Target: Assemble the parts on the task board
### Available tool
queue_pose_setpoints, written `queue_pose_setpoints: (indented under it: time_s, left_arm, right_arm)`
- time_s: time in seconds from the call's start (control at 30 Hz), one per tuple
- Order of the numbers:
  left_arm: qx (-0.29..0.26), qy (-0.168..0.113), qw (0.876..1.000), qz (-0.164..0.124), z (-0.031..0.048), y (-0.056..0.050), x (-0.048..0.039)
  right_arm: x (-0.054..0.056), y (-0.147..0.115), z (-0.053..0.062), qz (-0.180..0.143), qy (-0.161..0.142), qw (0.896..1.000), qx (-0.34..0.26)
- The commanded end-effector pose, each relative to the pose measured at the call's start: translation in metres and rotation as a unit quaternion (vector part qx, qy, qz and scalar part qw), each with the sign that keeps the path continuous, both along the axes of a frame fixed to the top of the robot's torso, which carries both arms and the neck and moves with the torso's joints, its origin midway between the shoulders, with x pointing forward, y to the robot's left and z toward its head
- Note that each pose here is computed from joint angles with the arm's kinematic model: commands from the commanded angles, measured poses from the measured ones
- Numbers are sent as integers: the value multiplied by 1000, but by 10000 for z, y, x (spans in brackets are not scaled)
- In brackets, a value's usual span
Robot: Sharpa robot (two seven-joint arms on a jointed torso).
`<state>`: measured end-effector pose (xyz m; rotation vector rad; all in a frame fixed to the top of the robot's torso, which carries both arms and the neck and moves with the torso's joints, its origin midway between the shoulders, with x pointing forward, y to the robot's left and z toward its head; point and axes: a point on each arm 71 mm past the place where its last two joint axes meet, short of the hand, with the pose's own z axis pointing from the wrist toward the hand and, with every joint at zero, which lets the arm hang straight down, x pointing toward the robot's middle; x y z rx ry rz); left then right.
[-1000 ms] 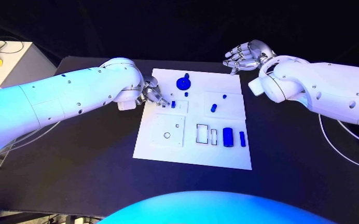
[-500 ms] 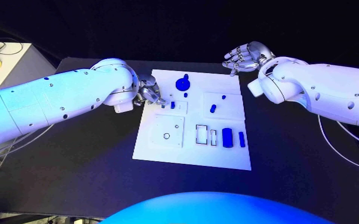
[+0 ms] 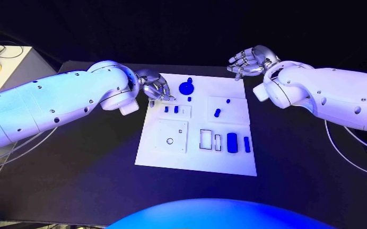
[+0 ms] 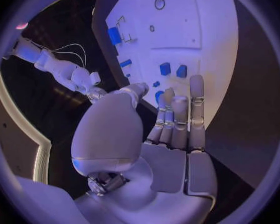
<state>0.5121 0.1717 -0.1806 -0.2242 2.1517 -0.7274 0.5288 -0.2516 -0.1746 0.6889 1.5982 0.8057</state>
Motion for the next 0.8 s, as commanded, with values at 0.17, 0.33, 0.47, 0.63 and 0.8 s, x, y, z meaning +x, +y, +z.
queue_pose_setpoints:
  time_s: [0.17,0.33,0.47,0.63,0.8]
  left_arm:
    - [-89,-124,987,-47,182,-241,108]
    - [-83,-160,981,-72,143,-379,162]
    - [-78,-172,978,-94,66,-485,192]
    - [-65,-187,974,-113,-15,-596,220]
    - [-27,-200,969,-140,-123,-699,240]
  right_arm:
    - [-3,21,2,8,-4,1000,0]
    - [4,26,8,8,-10,1000,1]
    - [9,30,12,6,-13,1000,1]
    - [14,42,14,6,-16,1000,1]
    - [15,62,15,7,-16,1000,1]
